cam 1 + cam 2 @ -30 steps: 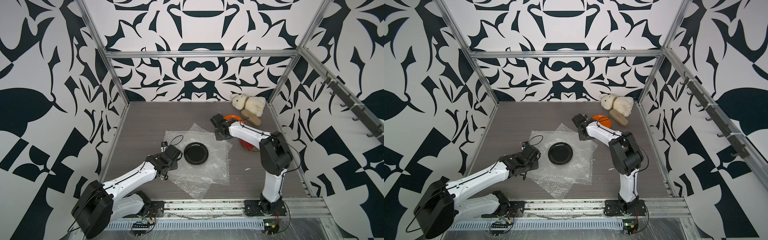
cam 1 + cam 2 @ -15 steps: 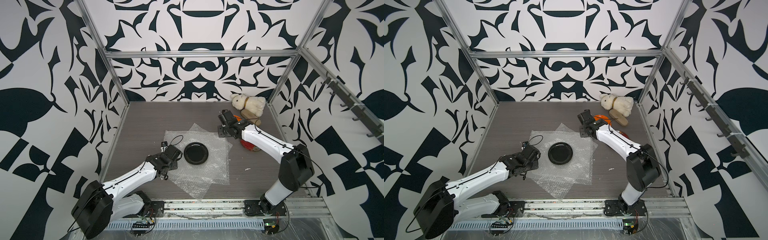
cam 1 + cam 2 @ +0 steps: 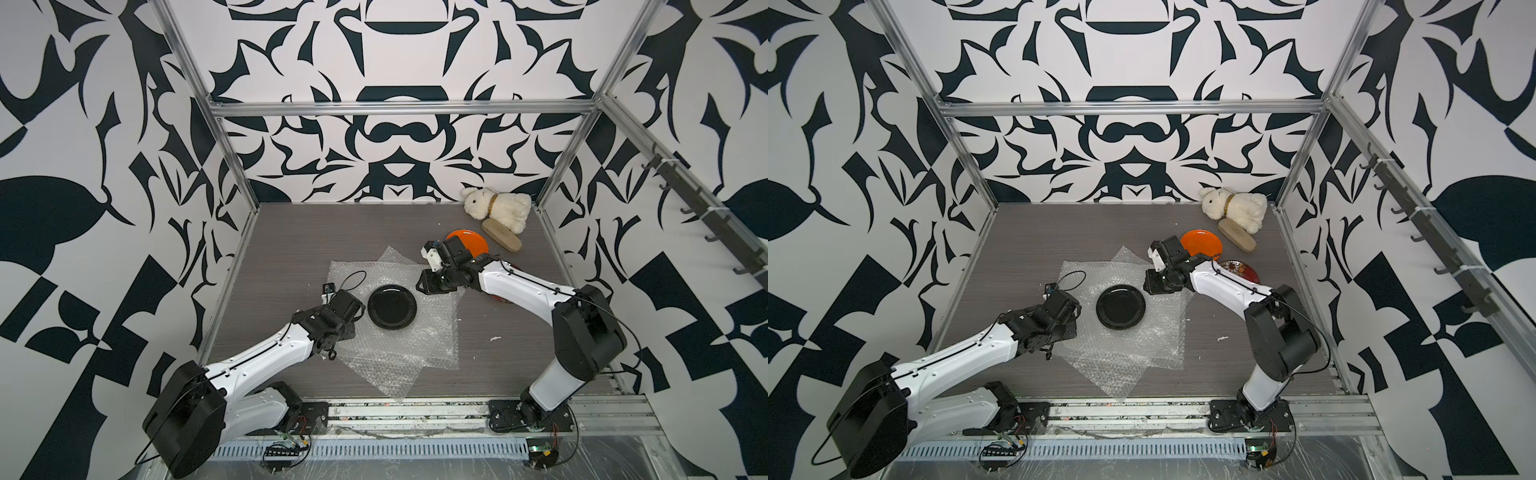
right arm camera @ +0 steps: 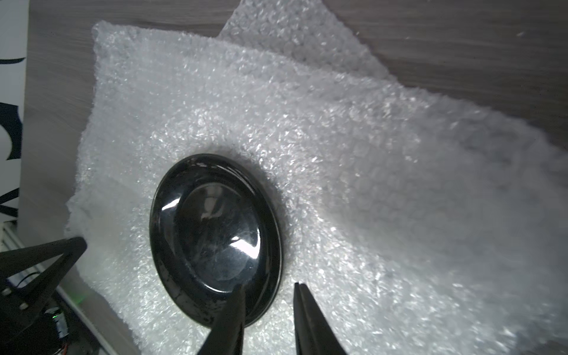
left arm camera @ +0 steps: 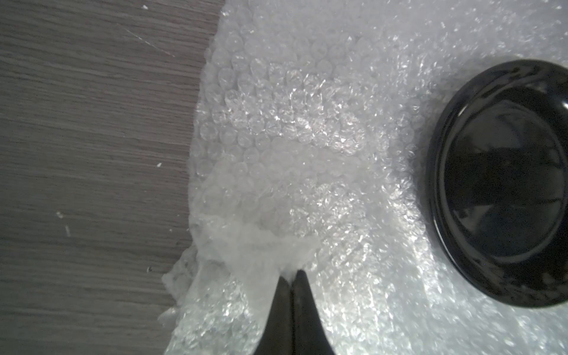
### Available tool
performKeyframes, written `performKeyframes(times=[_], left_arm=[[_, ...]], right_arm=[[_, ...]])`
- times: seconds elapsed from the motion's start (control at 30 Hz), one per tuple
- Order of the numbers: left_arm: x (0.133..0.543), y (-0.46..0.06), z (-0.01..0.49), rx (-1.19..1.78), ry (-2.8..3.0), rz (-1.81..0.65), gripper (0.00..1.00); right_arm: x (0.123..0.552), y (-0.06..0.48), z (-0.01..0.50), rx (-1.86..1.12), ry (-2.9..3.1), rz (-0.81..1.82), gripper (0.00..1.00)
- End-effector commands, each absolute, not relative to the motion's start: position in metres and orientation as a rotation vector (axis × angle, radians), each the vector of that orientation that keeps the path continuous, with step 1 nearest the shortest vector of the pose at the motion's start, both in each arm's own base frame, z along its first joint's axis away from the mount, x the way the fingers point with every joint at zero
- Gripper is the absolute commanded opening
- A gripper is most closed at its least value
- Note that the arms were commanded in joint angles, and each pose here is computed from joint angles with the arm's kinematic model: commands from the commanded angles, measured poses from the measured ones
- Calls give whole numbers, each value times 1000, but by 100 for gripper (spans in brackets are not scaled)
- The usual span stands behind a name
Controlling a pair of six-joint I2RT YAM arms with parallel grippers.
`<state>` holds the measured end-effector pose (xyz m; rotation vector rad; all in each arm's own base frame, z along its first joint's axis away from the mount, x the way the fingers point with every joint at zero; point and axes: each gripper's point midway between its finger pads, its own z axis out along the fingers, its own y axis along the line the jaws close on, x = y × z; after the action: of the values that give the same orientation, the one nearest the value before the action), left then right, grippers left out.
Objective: Unpack dinner plates from bubble wrap
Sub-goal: Unwrap the bubble wrap, then pick up the plate from the bubble wrap.
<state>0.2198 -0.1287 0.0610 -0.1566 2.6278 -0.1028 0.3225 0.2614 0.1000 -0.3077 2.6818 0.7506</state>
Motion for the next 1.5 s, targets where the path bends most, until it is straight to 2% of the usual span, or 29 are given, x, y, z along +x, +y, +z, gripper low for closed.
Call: performKeyframes(times=[0.0, 0.1, 0.17, 0.27, 0.37, 0.5, 0.8, 1.0, 1.47], left_arm=[[218, -122, 66, -160, 2635, -67, 36], [223, -122, 83, -138, 2598, -61, 68], [227, -119, 96, -135, 2568, -45, 82], [231, -117, 114, -119, 2524, -39, 84], [236, -130, 133, -63, 2492, -128, 84], [240, -173, 149, 76, 2458, -394, 83], [259, -210, 128, 21, 2502, -769, 63], [269, -212, 103, -37, 2557, -850, 51], [271, -212, 53, -85, 2701, -786, 36]], right_arm=[[321, 275, 108, -320, 2644, 877, 32], [318, 276, 100, -324, 2669, 890, 32], [316, 277, 95, -324, 2683, 896, 32], [315, 276, 89, -319, 2698, 891, 32], [315, 275, 85, -316, 2704, 885, 32], [314, 276, 81, -305, 2709, 897, 32], [312, 278, 73, -291, 2717, 927, 31], [312, 279, 67, -280, 2728, 934, 31], [313, 275, 55, -249, 2754, 929, 32]])
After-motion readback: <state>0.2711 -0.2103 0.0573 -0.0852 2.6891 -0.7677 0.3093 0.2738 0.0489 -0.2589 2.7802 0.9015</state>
